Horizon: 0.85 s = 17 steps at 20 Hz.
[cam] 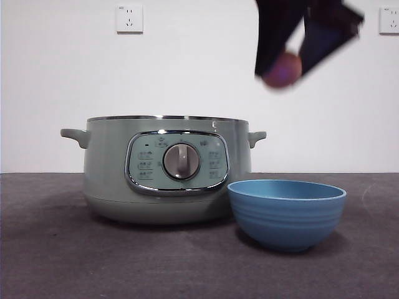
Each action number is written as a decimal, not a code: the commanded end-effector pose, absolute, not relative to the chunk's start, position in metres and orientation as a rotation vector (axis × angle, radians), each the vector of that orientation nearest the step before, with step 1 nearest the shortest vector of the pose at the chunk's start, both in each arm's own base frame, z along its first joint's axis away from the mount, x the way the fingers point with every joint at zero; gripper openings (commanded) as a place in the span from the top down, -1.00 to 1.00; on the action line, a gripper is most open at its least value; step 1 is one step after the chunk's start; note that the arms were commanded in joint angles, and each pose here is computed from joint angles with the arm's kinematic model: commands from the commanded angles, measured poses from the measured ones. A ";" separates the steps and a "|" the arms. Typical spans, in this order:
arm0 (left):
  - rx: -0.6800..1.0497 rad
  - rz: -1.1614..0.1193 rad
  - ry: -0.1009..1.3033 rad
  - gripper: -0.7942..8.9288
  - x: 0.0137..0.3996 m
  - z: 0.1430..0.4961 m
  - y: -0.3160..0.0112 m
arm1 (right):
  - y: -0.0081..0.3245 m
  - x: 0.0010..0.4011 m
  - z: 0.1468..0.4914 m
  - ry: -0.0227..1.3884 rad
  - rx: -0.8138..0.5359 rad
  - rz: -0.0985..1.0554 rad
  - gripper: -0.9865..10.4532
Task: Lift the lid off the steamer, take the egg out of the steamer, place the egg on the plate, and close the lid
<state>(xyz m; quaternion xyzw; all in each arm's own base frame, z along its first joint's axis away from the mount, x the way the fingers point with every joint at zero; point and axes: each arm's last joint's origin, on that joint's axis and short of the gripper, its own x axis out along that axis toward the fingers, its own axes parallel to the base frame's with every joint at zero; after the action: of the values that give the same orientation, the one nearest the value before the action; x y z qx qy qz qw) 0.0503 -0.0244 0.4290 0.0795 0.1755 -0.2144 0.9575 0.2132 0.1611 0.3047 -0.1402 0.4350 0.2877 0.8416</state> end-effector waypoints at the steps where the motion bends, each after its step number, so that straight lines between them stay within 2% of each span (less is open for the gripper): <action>1: 0.155 -0.440 0.290 0.85 0.045 0.437 -0.022 | 0.161 0.212 0.274 0.947 -0.272 0.611 0.85; 7: 0.159 -0.441 0.302 0.85 0.045 0.436 -0.022 | 0.164 0.214 0.218 0.945 -0.255 0.625 0.85; 11: 0.162 -0.440 0.315 0.85 0.045 0.435 -0.022 | 0.174 0.227 0.190 1.000 -0.271 0.619 0.85; 17: 0.165 -0.441 0.325 0.85 0.044 0.434 -0.022 | 0.179 0.234 0.165 1.074 -0.304 0.610 0.85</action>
<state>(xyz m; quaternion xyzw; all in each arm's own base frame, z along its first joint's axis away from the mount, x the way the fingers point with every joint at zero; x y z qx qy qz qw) 0.0488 -0.0237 0.4251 0.0846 0.1962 -0.2154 0.9529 0.2344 0.1786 0.1683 -0.1400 0.5000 0.2848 0.8058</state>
